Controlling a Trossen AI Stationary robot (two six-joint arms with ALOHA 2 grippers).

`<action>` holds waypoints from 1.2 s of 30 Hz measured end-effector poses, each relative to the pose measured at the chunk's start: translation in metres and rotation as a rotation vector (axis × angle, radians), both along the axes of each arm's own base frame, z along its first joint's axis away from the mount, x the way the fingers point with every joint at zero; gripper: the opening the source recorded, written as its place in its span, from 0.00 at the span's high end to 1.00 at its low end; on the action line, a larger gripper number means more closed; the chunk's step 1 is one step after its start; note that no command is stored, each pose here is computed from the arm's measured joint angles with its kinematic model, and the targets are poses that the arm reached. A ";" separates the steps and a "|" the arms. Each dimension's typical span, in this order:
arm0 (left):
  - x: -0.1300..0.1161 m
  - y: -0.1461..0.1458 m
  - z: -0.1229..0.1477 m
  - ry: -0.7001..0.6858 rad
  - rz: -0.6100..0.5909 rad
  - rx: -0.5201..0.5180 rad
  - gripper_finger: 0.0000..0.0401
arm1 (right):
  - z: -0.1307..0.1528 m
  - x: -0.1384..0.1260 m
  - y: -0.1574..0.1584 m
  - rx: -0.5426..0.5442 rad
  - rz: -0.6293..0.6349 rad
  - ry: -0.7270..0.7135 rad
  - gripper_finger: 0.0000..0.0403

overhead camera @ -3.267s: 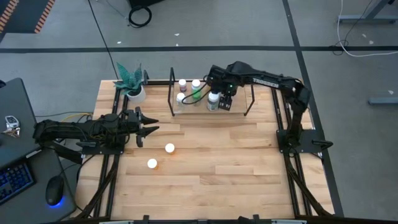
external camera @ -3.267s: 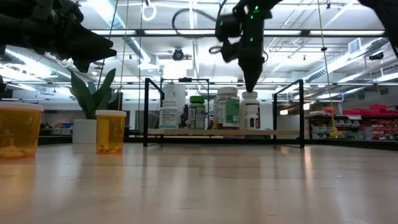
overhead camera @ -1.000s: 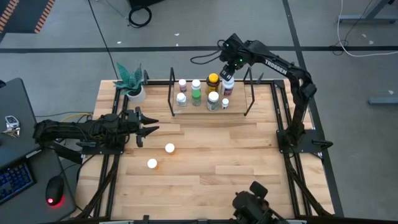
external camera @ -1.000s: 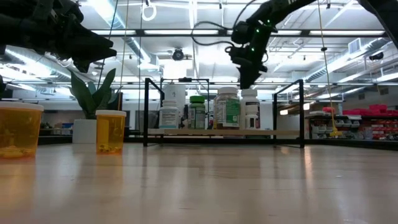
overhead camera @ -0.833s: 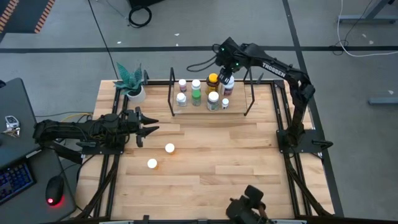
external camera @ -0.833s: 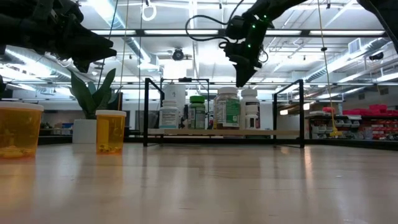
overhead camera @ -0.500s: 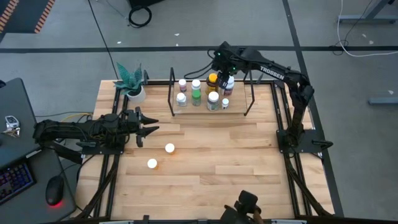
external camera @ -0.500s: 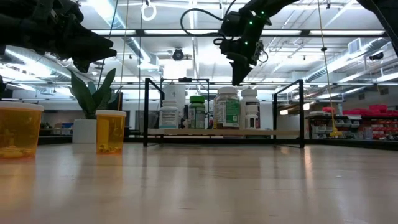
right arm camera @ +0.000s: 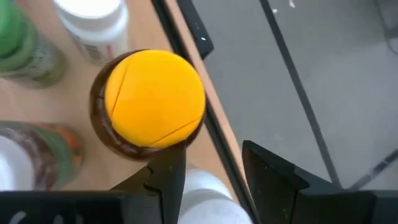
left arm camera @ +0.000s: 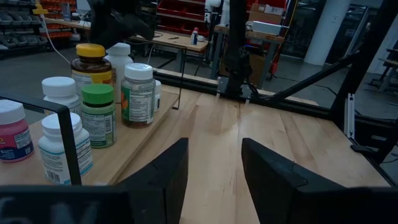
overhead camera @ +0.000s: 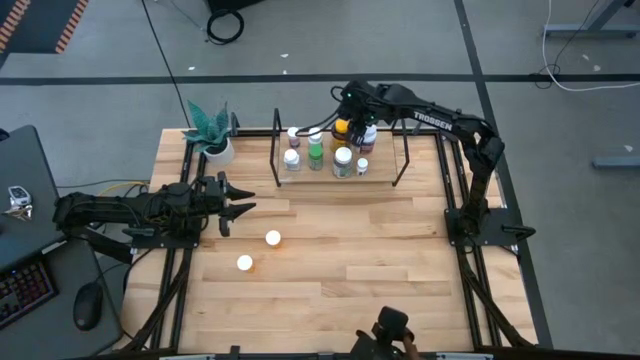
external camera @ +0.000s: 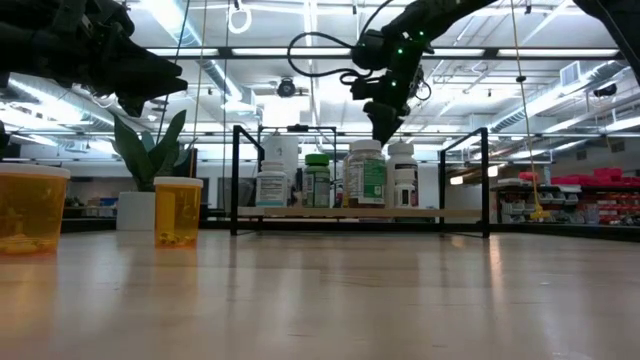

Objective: Pick and place medicine bottles onto shelf by color
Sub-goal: Adjust the pill bottles on the shelf

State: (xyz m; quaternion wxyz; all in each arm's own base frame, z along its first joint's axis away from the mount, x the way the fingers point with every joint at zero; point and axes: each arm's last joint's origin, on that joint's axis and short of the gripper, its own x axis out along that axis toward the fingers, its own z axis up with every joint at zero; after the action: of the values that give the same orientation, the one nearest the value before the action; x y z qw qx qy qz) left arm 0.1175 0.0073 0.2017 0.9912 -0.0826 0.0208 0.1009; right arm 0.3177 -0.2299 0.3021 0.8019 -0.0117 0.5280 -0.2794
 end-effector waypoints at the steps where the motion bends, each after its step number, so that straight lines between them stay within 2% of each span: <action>1: 0.000 0.000 0.000 0.000 0.000 0.000 0.61 | 0.000 0.000 0.000 0.009 0.007 -0.009 0.59; 11: 0.000 0.000 0.000 0.000 0.000 0.000 0.63 | 0.001 0.006 0.003 0.009 0.027 -0.052 0.59; 17: 0.000 0.000 0.000 0.000 0.000 0.000 0.61 | 0.003 0.004 0.008 0.022 0.002 -0.008 0.59; 21: 0.000 0.000 0.000 0.000 0.000 0.000 0.61 | 0.018 0.008 0.028 0.068 0.045 0.012 0.59; 25: 0.000 0.000 0.000 0.000 0.000 0.000 0.62 | 0.020 0.015 0.052 0.096 0.109 0.067 0.59; 32: 0.000 0.000 0.000 0.000 -0.001 0.000 0.62 | 0.009 0.014 0.083 0.183 0.116 0.193 0.59; 36: 0.000 0.000 0.000 0.000 0.000 0.000 0.61 | -0.006 0.014 0.092 0.196 0.102 0.254 0.59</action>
State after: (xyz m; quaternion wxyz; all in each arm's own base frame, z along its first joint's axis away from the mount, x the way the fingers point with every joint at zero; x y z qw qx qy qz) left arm 0.1174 0.0073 0.2018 0.9913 -0.0825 0.0207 0.1007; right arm 0.3316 -0.1379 0.2959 0.7391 0.0046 0.6486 -0.1820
